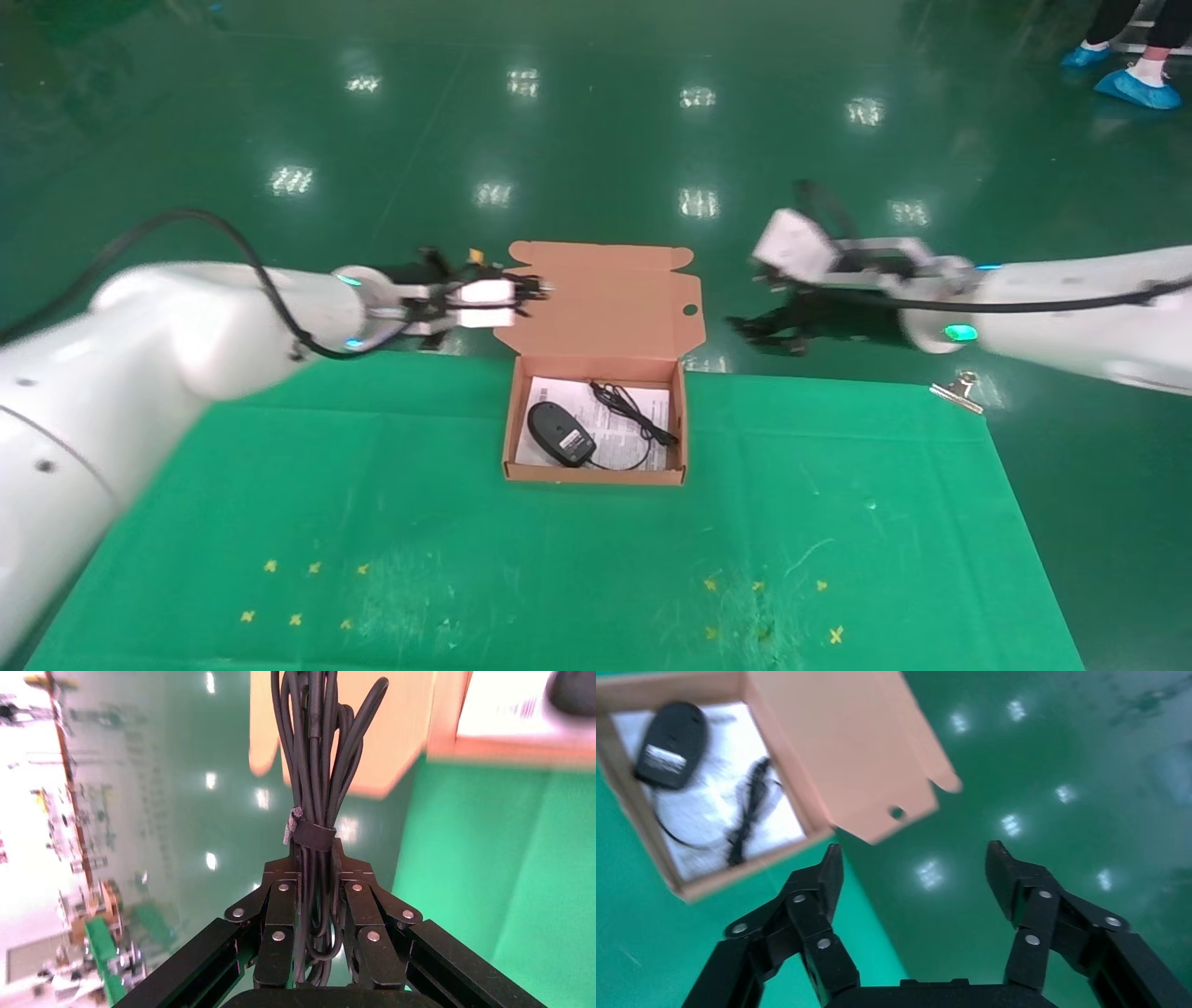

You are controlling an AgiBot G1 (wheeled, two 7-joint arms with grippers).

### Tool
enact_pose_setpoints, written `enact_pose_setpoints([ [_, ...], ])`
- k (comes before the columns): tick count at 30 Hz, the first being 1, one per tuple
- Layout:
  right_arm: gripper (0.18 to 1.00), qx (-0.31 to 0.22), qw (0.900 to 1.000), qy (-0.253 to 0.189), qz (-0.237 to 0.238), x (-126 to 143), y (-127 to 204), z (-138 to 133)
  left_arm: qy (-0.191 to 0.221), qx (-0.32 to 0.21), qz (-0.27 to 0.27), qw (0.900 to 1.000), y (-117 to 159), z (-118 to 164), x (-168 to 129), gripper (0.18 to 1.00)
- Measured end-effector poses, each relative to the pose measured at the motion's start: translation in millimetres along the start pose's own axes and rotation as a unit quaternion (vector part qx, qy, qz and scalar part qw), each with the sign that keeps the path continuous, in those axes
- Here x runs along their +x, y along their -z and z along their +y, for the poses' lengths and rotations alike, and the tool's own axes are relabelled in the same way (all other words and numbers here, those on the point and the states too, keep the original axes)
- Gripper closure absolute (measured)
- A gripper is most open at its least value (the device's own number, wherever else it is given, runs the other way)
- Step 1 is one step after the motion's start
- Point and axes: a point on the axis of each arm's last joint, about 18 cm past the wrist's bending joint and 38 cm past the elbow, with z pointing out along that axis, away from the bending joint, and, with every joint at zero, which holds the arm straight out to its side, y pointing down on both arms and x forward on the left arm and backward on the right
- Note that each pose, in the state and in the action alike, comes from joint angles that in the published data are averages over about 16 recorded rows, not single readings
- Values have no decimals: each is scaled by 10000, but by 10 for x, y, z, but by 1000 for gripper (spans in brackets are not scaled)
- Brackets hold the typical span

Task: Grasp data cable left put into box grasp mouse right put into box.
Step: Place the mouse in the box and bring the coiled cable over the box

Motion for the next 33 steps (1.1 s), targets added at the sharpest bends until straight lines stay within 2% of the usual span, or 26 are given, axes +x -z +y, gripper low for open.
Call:
enact_pose_setpoints([
  [7, 389, -242, 9994, -5, 253, 182, 404, 240, -126, 568, -18, 9983, -95, -377, 226, 934],
  [14, 274, -457, 9983, -26, 361, 203, 672, 393, -232, 1010, 158, 9945, -107, -645, 462, 934],
  [21, 206, -576, 9975, -69, 396, 173, 810, 455, -284, 1258, 376, 9909, -104, -789, 645, 934],
  [33, 178, -621, 9972, -61, 402, 148, 860, 466, -275, 1353, 507, 9891, -100, -838, 731, 912],
])
